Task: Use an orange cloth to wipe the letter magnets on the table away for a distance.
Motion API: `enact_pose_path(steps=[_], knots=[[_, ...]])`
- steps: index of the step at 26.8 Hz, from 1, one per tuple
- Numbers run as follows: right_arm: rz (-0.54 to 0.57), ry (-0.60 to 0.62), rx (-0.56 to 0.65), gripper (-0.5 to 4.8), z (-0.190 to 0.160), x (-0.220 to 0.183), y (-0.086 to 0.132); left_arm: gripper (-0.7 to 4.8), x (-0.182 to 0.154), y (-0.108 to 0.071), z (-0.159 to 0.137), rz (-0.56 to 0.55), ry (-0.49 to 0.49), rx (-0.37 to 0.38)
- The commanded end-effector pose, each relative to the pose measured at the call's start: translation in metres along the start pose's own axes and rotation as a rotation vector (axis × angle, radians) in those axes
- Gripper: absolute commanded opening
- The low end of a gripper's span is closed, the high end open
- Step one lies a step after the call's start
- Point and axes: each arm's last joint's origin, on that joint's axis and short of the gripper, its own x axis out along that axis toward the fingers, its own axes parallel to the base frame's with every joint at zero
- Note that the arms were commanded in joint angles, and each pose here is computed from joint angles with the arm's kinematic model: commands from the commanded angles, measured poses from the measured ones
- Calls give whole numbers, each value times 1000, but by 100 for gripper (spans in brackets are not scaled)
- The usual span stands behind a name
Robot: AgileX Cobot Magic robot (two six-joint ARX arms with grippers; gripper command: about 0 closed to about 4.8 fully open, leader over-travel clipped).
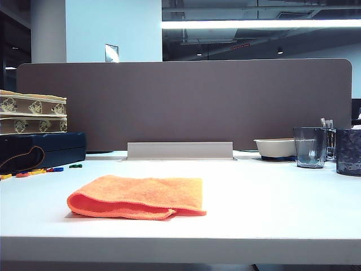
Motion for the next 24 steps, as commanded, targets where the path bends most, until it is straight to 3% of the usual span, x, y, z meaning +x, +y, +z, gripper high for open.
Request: enact_pose_path(steps=[1,10,18,24], knots=[[-2,-31,7,243,1,-9,0,183,-13,-3,-18,5,-23,1],[-9,-72,6,243,1,-18,0,183,-23,-4,-43,131,-323,-1],[-2,-26,7,243,-13,-8,2,183,15,-5,-70,135,-289,-2],[13,-5,27,243,-28,4,5,183,33,-4,-84,199,-292,-13]])
